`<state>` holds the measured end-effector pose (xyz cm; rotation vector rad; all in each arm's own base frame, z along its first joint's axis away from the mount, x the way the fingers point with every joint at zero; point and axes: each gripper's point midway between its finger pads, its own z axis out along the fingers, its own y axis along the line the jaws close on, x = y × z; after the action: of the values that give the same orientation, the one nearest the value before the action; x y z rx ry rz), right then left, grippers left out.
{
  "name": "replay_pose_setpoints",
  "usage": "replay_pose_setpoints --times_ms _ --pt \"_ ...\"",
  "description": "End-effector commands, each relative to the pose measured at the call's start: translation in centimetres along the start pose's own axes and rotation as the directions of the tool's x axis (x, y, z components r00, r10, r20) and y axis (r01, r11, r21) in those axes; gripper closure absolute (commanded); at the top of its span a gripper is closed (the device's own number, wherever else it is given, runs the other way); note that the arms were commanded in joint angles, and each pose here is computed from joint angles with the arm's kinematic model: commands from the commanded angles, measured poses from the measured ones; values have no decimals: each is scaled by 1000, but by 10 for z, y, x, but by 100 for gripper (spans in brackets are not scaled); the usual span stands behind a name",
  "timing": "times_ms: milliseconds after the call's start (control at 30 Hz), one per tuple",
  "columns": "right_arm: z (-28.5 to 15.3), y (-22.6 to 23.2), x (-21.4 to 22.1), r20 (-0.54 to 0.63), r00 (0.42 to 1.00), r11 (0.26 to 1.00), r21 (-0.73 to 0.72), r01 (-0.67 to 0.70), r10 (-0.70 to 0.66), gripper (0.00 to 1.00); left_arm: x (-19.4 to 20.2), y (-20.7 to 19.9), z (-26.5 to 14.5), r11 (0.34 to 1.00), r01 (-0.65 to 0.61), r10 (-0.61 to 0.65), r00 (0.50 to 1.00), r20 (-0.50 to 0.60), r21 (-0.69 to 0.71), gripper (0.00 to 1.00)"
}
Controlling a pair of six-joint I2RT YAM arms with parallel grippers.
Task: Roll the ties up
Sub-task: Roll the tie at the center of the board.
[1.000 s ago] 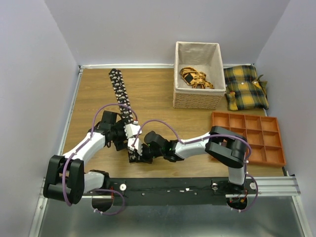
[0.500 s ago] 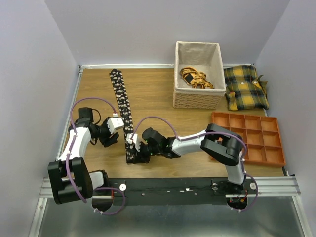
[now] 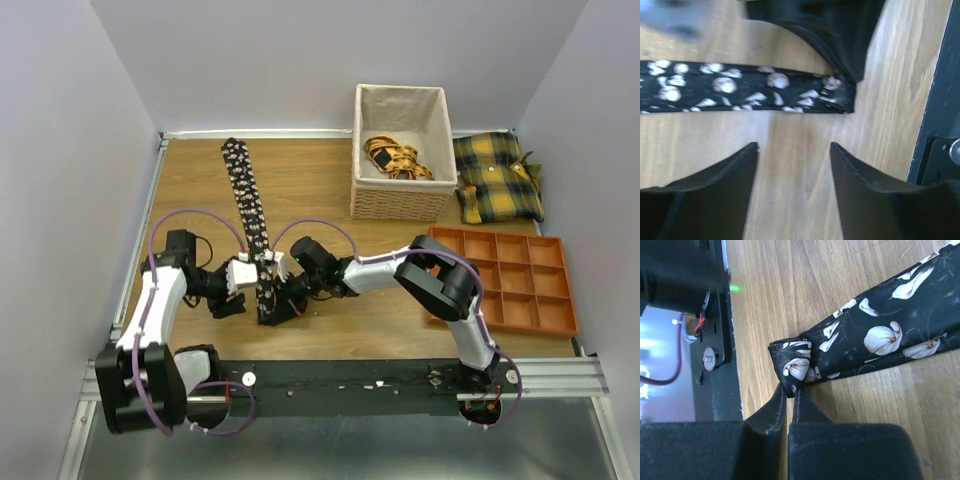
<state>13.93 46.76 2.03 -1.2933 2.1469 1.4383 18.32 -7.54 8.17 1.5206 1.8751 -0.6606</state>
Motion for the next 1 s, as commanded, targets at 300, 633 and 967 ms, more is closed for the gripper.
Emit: replay_pose_setpoints --times_ms 300,633,967 --pt "10 -3 7 -131 941 943 -75 -325 314 94 11 -22 26 974 -223 219 969 -113 -26 10" --pt "11 -23 -14 -73 891 889 -66 -452 448 93 27 -33 48 967 -210 234 954 -186 142 26" --pt "13 -27 -18 -75 892 891 -64 -449 445 92 23 -12 51 968 -238 250 946 -205 78 29"
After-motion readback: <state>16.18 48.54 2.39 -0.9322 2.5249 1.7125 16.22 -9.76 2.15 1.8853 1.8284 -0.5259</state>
